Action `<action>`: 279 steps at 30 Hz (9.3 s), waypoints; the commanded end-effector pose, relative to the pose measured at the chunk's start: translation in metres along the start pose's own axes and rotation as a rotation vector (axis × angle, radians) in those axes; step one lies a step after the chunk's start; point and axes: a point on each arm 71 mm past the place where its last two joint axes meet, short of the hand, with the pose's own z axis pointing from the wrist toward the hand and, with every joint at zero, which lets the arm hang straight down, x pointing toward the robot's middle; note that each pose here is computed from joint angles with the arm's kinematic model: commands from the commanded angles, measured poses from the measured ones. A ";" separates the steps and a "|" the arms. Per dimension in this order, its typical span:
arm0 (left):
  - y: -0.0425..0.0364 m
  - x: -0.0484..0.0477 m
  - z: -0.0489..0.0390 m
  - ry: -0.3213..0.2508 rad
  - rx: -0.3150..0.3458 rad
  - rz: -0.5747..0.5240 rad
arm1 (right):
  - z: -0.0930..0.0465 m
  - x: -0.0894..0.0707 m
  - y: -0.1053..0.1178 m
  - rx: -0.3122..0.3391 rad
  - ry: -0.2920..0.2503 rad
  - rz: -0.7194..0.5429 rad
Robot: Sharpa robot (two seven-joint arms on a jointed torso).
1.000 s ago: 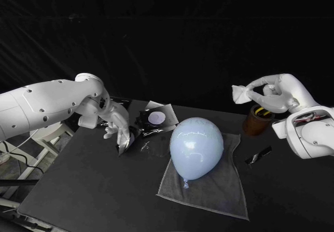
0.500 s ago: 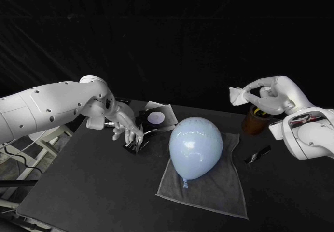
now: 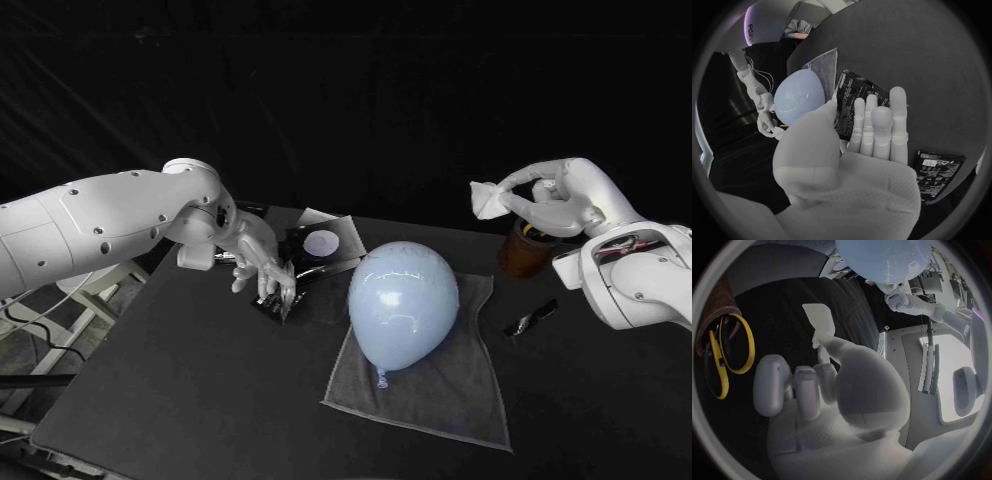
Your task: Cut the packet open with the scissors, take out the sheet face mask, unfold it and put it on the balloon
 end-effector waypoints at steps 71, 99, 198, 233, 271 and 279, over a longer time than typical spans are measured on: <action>-0.1514 -0.0210 0.0219 -0.678 0.966 -0.511 | 0.016 0.030 0.019 0.050 0.100 0.259; -0.1812 -0.0125 0.0131 -0.565 1.023 -0.245 | 0.005 0.037 0.043 -0.060 0.208 0.247; -0.1765 -0.0201 0.0051 -0.637 0.981 -0.157 | 0.000 0.030 0.040 -0.053 0.238 0.258; -0.1800 -0.0175 0.0024 -0.632 0.993 -0.135 | 0.008 0.046 0.058 -0.109 0.234 0.166; -0.1823 -0.0152 0.0015 -0.617 0.996 -0.125 | 0.013 0.048 0.058 -0.102 0.209 0.155; -0.1819 -0.0156 0.0014 -0.619 0.993 -0.124 | 0.012 0.047 0.058 -0.106 0.208 0.170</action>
